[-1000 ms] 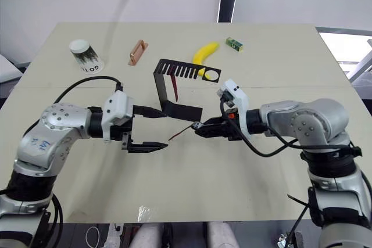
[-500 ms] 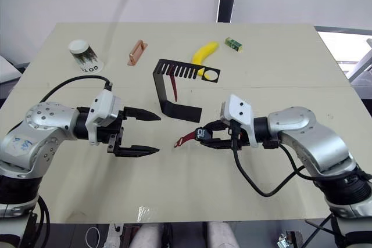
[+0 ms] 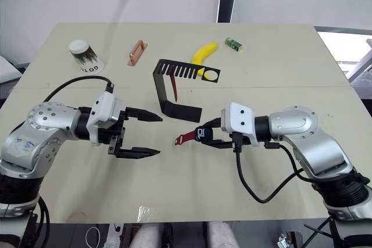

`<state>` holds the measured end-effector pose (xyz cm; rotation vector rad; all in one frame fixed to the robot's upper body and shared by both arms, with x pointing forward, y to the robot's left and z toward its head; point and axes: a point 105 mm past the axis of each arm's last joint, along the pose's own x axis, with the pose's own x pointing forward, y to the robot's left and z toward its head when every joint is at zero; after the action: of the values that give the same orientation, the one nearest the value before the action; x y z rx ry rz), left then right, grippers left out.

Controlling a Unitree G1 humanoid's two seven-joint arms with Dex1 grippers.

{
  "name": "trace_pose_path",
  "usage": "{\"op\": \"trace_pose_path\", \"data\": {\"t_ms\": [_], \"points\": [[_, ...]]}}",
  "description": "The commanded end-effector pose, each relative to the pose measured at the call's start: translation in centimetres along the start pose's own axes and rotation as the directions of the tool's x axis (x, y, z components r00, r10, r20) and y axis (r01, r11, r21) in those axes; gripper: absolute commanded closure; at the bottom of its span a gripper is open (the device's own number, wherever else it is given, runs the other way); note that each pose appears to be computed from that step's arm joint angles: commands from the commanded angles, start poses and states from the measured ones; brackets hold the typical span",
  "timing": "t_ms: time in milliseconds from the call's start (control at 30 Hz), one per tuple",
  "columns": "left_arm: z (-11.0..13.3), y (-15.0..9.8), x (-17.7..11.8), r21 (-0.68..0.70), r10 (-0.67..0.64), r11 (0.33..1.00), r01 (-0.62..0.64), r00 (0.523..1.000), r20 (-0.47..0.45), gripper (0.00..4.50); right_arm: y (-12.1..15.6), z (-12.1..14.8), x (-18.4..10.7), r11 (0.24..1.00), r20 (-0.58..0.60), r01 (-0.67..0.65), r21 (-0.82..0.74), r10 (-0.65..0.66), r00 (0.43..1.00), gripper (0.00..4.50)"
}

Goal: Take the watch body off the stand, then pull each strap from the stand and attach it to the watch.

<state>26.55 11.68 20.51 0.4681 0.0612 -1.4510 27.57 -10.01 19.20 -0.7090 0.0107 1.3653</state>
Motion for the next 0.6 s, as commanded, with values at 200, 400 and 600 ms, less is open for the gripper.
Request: {"op": "trace_pose_path", "data": {"t_ms": [200, 400, 600], "points": [[-0.4, -0.3, -1.0, 0.017, 0.02, 1.0, -0.019, 0.999, -0.028, 0.04, 0.3, 1.0, 0.3, 1.0, 0.049, -0.006, -0.02, 0.007, 0.999, 2.98], [-2.3, -1.8, -2.5, -0.01, 0.018, 1.0, -0.019, 0.992, -0.127, 0.04, 1.7, 0.4, 2.7, 0.999, 0.092, -0.04, 0.027, 0.037, 0.995, 2.98], [-3.8, -2.9, -3.8, -0.016, 0.014, 1.0, -0.018, 0.976, -0.215, 0.04, 3.7, -1.9, 5.1, 0.994, 0.029, -0.097, 0.059, 0.096, 0.995, 2.98]]}}
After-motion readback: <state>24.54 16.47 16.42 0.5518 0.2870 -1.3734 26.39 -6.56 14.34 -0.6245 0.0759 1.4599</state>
